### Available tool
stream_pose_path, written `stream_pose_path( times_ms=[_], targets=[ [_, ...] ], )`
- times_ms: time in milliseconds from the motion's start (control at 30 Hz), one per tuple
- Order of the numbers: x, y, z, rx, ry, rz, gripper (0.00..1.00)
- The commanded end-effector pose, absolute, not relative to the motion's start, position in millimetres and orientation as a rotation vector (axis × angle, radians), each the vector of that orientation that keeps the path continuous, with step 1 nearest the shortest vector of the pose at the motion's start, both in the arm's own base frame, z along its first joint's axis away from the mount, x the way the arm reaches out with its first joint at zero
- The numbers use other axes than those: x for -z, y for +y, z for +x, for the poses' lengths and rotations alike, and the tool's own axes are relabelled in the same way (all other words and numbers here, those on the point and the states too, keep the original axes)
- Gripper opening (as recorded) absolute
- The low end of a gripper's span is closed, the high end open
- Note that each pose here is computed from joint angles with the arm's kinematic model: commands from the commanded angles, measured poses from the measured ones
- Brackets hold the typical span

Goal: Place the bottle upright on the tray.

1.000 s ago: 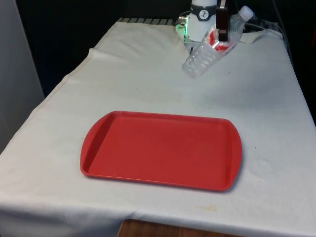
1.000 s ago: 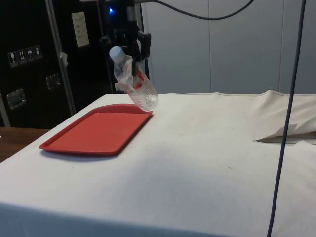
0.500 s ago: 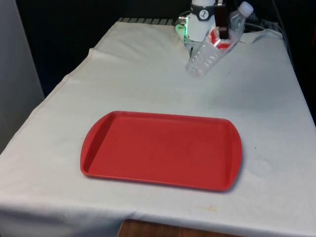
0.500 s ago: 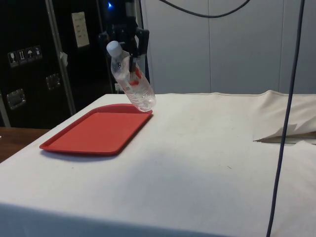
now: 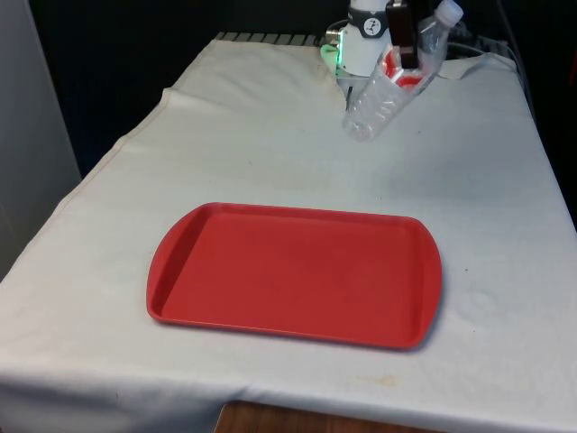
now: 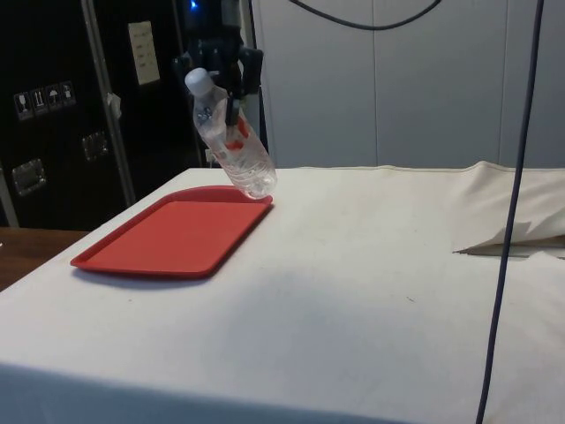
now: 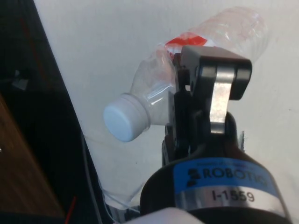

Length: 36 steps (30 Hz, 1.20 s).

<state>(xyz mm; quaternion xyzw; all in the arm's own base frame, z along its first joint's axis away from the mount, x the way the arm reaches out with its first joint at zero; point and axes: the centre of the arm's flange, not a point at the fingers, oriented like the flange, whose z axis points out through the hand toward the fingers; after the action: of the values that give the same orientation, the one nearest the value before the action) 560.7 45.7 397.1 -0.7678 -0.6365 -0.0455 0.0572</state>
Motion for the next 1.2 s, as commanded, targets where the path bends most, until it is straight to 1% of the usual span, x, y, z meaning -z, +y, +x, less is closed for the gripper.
stream_pose_path(
  times_ms=[0, 1167],
  targets=[
    [-397.5, 44.8, 562.7, 0.146, -1.913, -2.342, 0.0],
    [-407.3, 42.1, 570.4, 0.185, -1.699, -2.489, 0.0]
  ],
)
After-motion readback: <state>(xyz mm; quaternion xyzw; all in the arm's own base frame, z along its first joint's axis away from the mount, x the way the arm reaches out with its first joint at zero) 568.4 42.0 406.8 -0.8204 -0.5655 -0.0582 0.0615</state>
